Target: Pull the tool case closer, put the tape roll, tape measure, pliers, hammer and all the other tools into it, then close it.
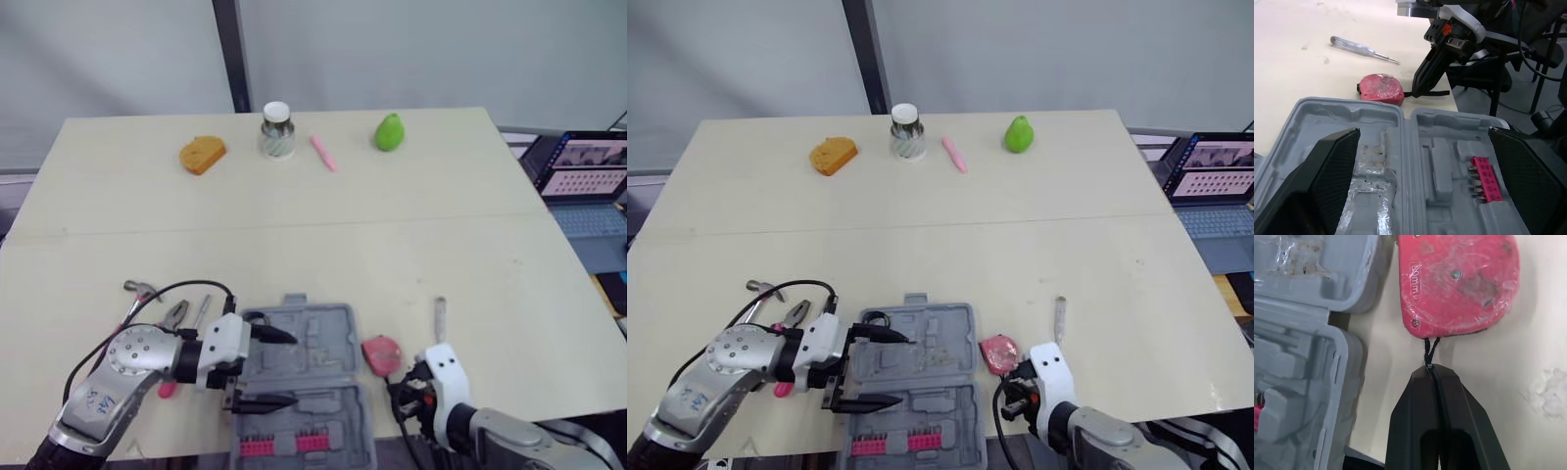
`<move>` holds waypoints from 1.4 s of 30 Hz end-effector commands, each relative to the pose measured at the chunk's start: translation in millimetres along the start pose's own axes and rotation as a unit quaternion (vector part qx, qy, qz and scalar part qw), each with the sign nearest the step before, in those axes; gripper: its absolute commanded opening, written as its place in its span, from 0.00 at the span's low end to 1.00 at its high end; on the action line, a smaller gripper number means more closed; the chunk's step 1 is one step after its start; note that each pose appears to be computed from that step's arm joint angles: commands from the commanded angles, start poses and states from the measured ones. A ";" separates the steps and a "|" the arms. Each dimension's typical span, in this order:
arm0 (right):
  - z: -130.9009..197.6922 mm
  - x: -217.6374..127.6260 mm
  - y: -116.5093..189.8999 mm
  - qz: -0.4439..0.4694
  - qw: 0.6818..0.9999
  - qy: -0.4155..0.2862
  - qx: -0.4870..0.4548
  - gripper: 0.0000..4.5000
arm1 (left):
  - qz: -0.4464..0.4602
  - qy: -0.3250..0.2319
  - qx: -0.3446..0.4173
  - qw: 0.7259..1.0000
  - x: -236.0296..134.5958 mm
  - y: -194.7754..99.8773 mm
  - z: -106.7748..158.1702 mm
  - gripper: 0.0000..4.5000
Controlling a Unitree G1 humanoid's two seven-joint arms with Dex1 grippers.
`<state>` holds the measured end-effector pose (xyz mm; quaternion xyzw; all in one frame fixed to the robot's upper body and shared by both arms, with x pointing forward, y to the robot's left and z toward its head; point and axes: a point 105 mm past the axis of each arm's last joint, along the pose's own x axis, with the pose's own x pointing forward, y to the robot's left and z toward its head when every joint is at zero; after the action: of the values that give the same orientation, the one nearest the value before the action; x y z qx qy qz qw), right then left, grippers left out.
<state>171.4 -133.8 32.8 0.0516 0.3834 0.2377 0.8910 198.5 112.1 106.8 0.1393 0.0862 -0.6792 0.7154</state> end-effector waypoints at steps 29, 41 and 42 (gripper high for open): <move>-13.8 -24.1 6.4 0.066 0.997 0.028 -0.025 0.38 | -0.020 -0.005 0.002 1.000 0.3 -9.3 11.7 1.00; 50.9 -51.6 -30.5 0.233 0.892 -0.026 -0.387 1.00 | -0.024 -0.013 0.044 0.999 -3.4 -22.3 5.2 1.00; 51.8 -48.0 -32.6 0.238 0.882 -0.024 -0.405 1.00 | -0.022 -0.013 0.050 0.998 -4.1 -23.8 4.1 1.00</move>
<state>194.8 -182.5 94.1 -0.1972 0.2214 0.5445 0.7846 177.2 113.0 105.7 0.1453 0.0647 -0.6966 0.6996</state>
